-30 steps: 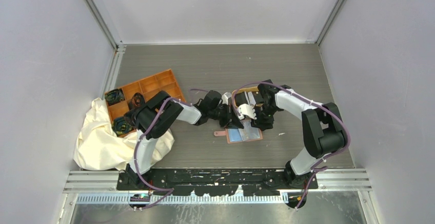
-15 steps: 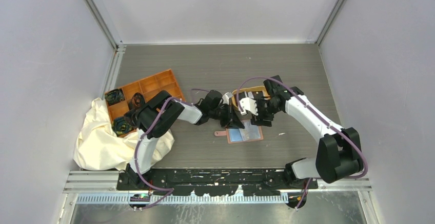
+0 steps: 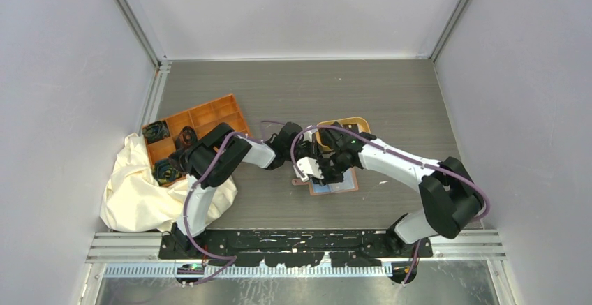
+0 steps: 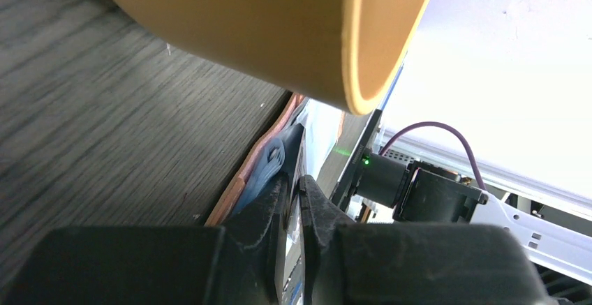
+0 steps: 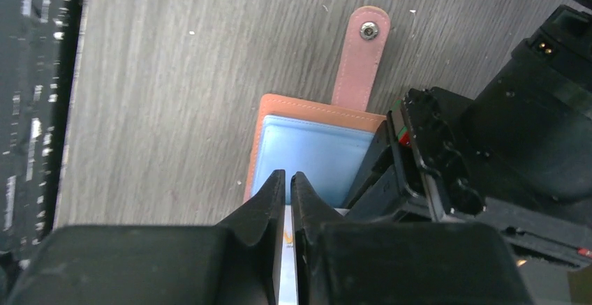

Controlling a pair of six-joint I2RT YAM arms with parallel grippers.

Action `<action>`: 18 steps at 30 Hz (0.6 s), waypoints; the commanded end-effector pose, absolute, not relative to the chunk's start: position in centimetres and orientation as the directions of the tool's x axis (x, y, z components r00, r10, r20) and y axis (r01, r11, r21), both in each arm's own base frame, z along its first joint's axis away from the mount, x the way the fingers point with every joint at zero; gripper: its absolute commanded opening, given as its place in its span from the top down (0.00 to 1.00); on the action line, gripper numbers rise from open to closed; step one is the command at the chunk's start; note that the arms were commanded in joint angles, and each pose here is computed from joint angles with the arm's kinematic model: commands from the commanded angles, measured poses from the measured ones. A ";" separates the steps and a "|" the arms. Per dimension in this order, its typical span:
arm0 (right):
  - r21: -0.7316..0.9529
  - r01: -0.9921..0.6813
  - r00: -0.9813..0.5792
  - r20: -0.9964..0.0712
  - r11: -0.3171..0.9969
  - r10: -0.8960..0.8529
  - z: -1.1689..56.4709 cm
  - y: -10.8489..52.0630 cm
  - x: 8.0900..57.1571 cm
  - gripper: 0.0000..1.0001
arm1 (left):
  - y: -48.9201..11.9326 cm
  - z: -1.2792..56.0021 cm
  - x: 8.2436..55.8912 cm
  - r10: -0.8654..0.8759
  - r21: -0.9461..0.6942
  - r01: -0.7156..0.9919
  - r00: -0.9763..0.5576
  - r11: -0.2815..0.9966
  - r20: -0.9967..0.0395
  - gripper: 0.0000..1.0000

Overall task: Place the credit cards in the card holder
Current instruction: Insert the credit card into the card holder.

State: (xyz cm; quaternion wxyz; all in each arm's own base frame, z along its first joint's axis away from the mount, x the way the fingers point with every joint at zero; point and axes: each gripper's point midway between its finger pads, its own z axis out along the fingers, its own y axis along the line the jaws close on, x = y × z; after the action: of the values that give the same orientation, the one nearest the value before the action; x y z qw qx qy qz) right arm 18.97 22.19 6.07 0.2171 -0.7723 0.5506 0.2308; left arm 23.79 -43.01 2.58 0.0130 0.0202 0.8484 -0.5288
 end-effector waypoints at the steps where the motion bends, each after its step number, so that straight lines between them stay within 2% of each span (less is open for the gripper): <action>1: -0.188 -0.952 0.306 -0.523 -0.242 -0.795 5.1 23.1 21.7 0.87 | -42.3 -0.5 23.3 0.016 -0.857 0.019 -1.000 0.514 -0.012 0.87; 7: -0.220 -0.943 0.324 -0.430 -0.251 -0.843 3.4 22.9 22.5 0.87 | -42.3 -0.5 23.2 0.018 -0.858 0.018 -1.000 0.514 -0.010 0.87; 18: -0.227 -0.938 0.327 -0.329 -0.262 -0.886 2.2 20.9 23.0 0.87 | -42.2 -0.6 23.2 0.020 -0.858 0.016 -1.000 0.514 -0.006 0.85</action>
State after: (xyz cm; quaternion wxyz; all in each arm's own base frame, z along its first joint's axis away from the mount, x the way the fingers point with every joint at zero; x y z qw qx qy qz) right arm 21.92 21.74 2.32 0.1926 -0.7891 0.5739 0.1042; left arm 23.79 -43.03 2.62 0.0114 0.0213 0.8474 -0.5303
